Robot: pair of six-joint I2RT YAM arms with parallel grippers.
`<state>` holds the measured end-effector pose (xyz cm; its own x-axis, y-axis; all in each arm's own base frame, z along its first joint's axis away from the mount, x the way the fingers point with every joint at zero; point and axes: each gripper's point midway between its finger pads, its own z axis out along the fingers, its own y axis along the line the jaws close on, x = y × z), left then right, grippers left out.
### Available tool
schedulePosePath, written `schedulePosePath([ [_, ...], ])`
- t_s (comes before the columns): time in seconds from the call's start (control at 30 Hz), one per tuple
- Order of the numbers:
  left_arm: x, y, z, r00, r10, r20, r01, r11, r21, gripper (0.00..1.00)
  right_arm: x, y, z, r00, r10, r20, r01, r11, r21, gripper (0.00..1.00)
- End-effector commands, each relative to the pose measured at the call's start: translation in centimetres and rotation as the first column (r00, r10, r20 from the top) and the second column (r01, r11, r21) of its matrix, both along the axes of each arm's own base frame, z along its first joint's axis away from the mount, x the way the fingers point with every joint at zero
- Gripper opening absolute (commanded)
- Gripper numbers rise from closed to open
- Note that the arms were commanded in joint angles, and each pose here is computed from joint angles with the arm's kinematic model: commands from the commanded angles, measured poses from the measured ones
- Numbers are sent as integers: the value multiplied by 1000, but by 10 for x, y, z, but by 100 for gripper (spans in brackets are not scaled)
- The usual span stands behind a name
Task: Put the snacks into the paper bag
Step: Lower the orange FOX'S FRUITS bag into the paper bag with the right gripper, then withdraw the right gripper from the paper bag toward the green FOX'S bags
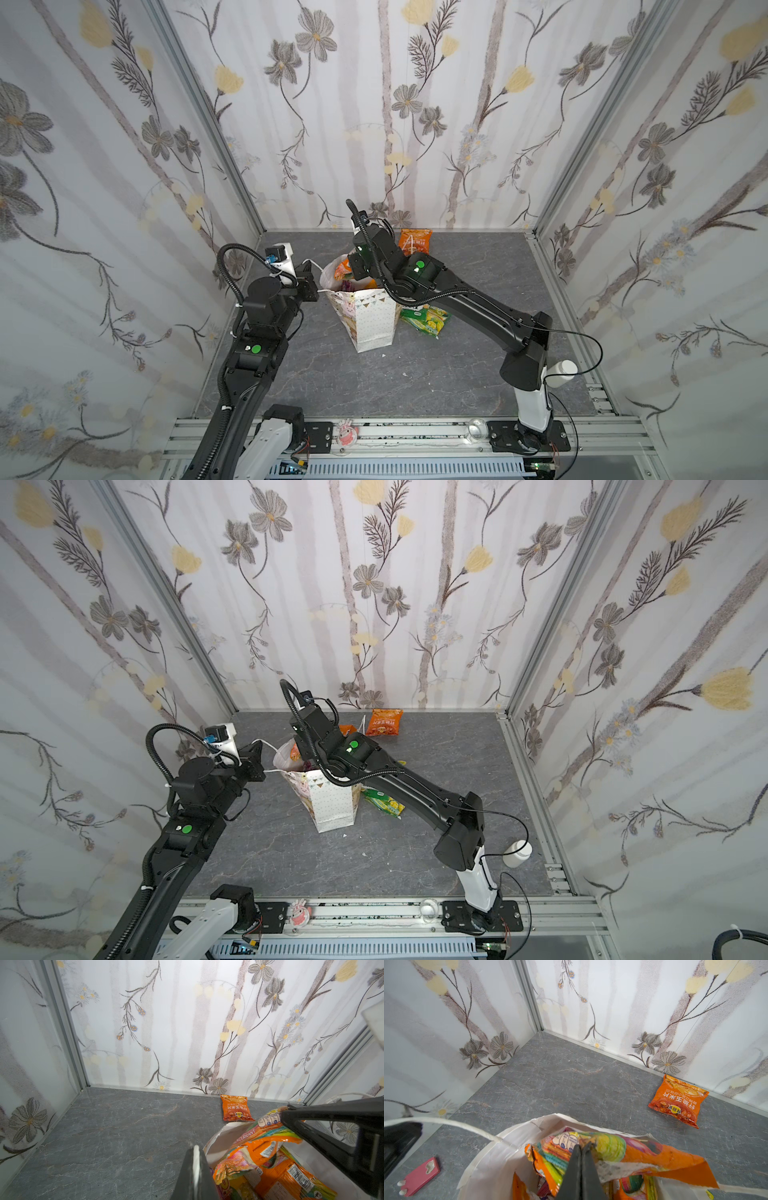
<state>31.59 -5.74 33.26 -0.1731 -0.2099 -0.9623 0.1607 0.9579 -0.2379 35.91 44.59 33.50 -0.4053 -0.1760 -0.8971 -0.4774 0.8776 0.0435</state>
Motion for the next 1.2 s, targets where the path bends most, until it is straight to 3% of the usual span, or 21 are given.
schedulePosePath([
  [0.0,0,1,11,999,3,46,-3,1000,-4,0,8,-4,3,998,-52,35,53,998,-15,0],
  [0.27,-1,3,13,998,13,53,-13,1000,1,0,9,8,-16,1000,-21,18,21,999,-50,0],
  [0.4,-1,3,13,998,15,55,-15,1000,-1,0,9,10,-19,1000,-11,15,12,998,-55,7],
  [0.5,-1,4,13,998,20,55,-20,1000,1,0,6,15,-13,1000,17,14,-17,999,-30,34],
  [0.57,-1,4,13,998,22,53,-22,1000,1,0,3,19,-6,999,45,16,-45,999,-5,42],
  [0.8,-2,6,13,998,30,55,-30,1000,2,0,-18,33,26,983,182,20,-183,978,100,45],
  [1.03,2,17,27,993,92,79,-93,996,13,0,-52,33,72,940,336,57,-341,920,195,45],
  [1.17,12,5,43,997,34,71,-33,999,-10,0,-68,17,82,927,369,71,-376,904,201,45],
])
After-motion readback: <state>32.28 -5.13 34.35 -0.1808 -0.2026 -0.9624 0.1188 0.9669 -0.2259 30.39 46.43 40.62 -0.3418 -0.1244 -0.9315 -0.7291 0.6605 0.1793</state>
